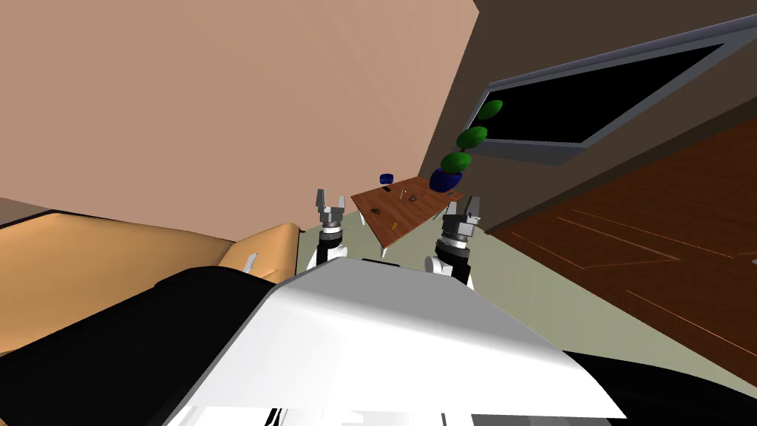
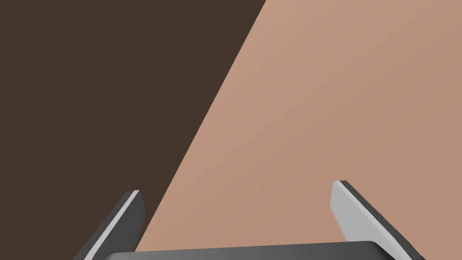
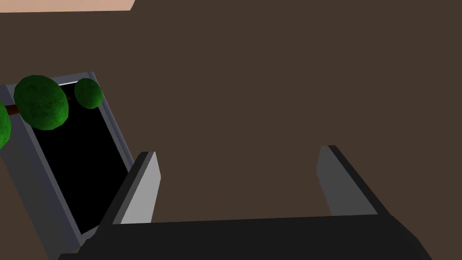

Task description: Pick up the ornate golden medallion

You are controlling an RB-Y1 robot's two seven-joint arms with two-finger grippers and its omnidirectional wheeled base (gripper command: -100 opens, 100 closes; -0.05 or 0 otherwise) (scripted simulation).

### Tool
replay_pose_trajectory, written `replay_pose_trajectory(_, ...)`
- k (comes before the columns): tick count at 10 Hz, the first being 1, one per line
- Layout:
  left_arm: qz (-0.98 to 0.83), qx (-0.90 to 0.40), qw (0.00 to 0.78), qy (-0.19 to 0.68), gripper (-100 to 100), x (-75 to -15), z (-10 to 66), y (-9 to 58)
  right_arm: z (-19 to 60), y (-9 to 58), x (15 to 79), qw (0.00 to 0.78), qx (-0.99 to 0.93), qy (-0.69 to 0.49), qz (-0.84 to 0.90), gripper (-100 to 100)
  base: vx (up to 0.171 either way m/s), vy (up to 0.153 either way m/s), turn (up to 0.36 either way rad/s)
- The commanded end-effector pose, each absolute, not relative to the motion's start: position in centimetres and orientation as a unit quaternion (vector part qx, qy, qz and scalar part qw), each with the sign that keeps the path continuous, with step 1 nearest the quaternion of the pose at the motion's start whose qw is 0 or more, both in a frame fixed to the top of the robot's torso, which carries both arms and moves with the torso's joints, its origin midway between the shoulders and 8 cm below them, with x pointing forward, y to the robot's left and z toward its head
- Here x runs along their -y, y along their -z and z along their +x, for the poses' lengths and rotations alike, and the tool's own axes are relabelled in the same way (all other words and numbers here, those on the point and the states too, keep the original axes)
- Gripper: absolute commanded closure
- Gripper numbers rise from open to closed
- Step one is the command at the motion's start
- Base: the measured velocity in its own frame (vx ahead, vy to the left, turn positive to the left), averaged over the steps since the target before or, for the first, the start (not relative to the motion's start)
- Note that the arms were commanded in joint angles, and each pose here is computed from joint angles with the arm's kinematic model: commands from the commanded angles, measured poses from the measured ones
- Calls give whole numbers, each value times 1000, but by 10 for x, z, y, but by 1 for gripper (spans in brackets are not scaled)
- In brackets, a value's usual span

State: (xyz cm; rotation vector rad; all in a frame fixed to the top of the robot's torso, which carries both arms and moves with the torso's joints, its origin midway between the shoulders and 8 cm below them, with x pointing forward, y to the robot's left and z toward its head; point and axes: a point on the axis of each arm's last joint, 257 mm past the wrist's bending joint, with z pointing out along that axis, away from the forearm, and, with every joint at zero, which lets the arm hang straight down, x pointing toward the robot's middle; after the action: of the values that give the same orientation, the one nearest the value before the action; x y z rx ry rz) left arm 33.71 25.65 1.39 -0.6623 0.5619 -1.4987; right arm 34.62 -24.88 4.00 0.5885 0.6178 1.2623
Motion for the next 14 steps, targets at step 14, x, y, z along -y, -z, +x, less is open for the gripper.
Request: replay_pose_trajectory(14, -291, -247, 648, 659, 0, -256, 337, -14, 434, 96, 286, 629, -457, -528, 342, -100, -5, 99, -119)
